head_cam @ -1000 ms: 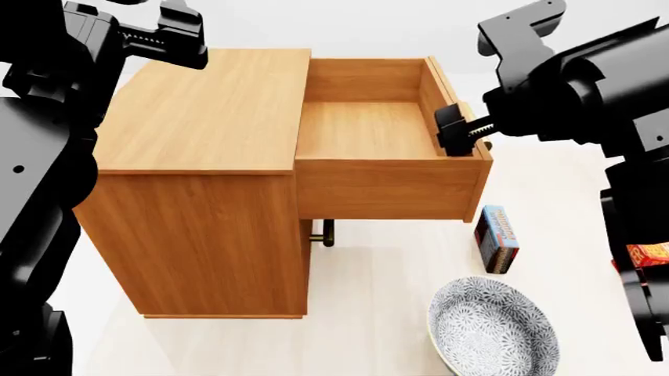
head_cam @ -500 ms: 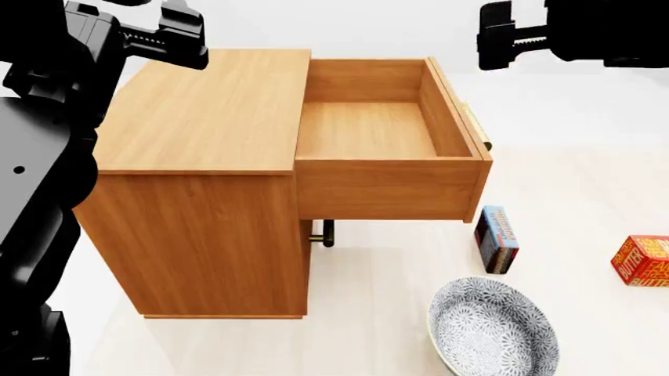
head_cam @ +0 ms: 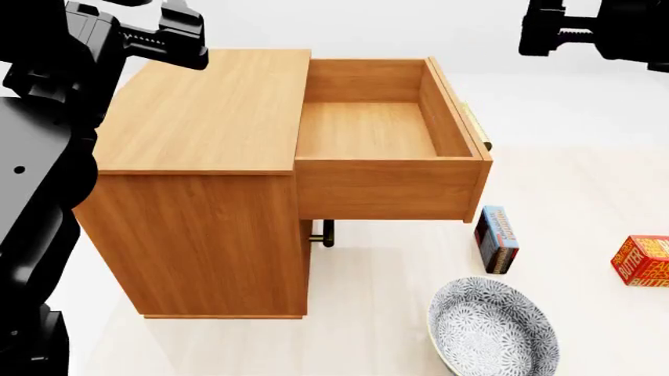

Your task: Put the chocolate pudding in the top drawer of the cabinet and close it.

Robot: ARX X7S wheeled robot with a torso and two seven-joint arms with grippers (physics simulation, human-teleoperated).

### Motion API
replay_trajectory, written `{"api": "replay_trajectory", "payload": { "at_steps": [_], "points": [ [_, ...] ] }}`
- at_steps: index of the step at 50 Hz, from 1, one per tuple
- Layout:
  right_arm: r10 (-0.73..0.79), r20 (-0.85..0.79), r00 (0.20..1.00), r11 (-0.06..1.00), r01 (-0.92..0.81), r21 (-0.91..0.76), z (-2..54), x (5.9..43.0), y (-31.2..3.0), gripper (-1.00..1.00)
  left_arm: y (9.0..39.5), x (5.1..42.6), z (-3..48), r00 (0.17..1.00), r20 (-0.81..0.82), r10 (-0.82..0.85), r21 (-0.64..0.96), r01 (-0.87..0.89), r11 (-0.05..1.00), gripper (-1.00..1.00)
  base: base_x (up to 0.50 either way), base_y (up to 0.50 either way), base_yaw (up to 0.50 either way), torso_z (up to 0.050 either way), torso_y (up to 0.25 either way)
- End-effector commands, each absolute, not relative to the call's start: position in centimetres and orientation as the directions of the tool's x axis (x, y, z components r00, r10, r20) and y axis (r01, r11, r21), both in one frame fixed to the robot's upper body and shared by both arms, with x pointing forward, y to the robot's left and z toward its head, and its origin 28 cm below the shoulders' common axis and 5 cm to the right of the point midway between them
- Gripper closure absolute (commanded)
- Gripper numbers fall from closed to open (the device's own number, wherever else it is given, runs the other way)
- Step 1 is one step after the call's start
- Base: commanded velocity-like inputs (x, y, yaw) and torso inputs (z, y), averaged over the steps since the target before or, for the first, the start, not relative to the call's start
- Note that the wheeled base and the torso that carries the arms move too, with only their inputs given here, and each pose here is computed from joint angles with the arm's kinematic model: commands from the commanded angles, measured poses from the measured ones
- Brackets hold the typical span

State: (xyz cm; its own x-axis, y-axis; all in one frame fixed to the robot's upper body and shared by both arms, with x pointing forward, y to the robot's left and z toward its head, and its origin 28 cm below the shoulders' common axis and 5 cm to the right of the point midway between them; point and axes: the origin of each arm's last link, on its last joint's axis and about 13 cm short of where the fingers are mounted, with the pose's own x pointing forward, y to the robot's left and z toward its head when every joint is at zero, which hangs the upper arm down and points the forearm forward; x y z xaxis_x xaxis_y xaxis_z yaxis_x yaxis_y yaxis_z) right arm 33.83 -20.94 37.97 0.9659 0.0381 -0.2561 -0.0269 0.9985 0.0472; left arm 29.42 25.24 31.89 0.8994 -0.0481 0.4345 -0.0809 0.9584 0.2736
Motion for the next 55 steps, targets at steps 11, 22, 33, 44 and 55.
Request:
{"api": "replay_trajectory", "payload": {
  "at_steps": [11, 22, 33, 44, 55],
  "points": [
    [0.007, -0.308, 0.951, 0.995, 0.025, 0.098, 33.4, 33.3, -22.9, -1.00, 25.2, 29.4, 31.9, 0.902, 0.429, -0.048, 0.283, -0.083, 0.956, -1.00, 0.00, 0.00, 0.00, 0.000, 0.000],
    [0.016, -0.349, 0.937, 0.995, 0.020, 0.097, 31.2, 33.4, -22.8, -1.00, 25.2, 29.4, 31.9, 0.902, 0.429, -0.048, 0.284, -0.084, 0.955, -1.00, 0.00, 0.00, 0.00, 0.000, 0.000],
    [0.009, -0.383, 0.924, 0.995, 0.030, 0.094, 29.6, 33.4, -23.1, -1.00, 25.3, 29.4, 31.9, 0.904, 0.426, -0.046, 0.287, -0.086, 0.954, -1.00, 0.00, 0.00, 0.00, 0.000, 0.000],
    [0.000, -0.428, 0.904, 0.995, 0.044, 0.093, 27.9, 32.6, -23.7, -1.00, 25.3, 29.4, 31.9, 0.905, 0.423, -0.049, 0.286, -0.082, 0.955, -1.00, 0.00, 0.00, 0.00, 0.000, 0.000],
    [0.029, -0.466, 0.884, 0.995, 0.019, 0.097, 25.9, 32.8, -23.5, -1.00, 25.3, 29.4, 31.9, 0.907, 0.419, -0.049, 0.289, -0.082, 0.954, -1.00, 0.00, 0.00, 0.00, 0.000, 0.000]
  ]
}}
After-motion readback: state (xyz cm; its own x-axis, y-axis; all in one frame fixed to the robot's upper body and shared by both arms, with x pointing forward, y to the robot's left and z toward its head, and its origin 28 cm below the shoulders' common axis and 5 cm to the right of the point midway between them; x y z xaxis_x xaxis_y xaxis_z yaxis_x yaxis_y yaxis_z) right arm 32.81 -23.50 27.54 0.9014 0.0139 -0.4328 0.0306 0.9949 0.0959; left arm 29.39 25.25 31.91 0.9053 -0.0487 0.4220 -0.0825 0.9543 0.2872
